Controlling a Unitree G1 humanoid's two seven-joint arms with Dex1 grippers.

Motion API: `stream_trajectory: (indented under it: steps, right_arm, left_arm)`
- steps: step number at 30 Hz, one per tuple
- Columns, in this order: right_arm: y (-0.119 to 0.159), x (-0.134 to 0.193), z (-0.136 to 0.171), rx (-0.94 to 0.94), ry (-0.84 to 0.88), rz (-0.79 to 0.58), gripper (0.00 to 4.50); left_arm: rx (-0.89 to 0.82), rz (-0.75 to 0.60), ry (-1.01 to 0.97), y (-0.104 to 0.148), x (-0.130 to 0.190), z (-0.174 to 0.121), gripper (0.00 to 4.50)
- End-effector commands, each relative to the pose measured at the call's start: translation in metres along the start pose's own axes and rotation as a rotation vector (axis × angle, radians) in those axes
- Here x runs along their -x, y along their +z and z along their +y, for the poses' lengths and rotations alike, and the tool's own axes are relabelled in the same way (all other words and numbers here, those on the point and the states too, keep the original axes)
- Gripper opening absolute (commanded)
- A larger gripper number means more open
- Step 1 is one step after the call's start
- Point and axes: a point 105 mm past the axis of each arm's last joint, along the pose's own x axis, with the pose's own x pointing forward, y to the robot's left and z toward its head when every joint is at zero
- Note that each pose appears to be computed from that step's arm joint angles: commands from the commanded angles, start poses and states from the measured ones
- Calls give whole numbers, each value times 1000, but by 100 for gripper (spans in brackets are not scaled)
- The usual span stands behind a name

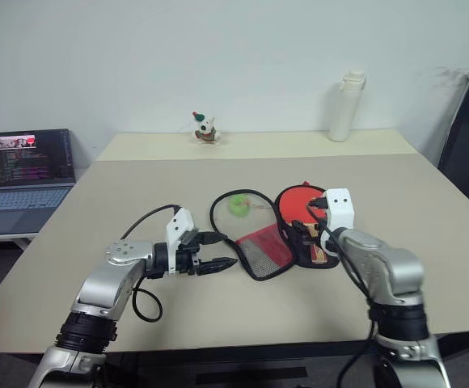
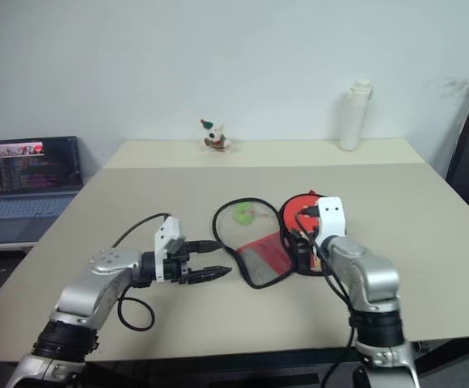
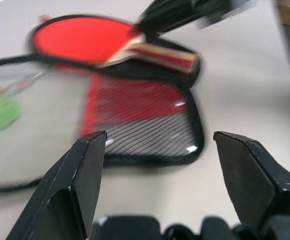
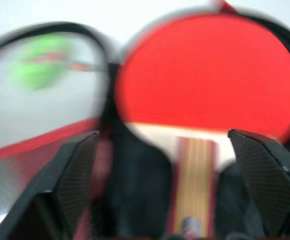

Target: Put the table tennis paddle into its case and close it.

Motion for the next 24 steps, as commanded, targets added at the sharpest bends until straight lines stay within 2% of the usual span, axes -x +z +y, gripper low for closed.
stream_trajectory:
  steps: [1,5,9,10,17,22,24]
  right_arm:
    - [15,29,9,66,130,-43,450]
    - [14,45,4,100,165,-33,450]
    - [12,52,7,123,193,-37,450]
    - [12,52,7,127,191,-40,450]
    - [10,53,5,121,184,-46,450]
    - [10,55,4,126,181,-53,450]
    - [9,56,2,129,175,-55,450]
  left_arm:
    - [-51,40,129,-1,14,26,315]
    - [-58,107,185,-16,15,41,167]
    - [-42,178,225,-35,3,53,19]
    - [-41,196,241,-40,-1,57,4]
    - [5,173,285,-48,-29,68,4]
    - [28,93,255,-38,-58,64,4]
    - [23,59,226,-25,-71,61,4]
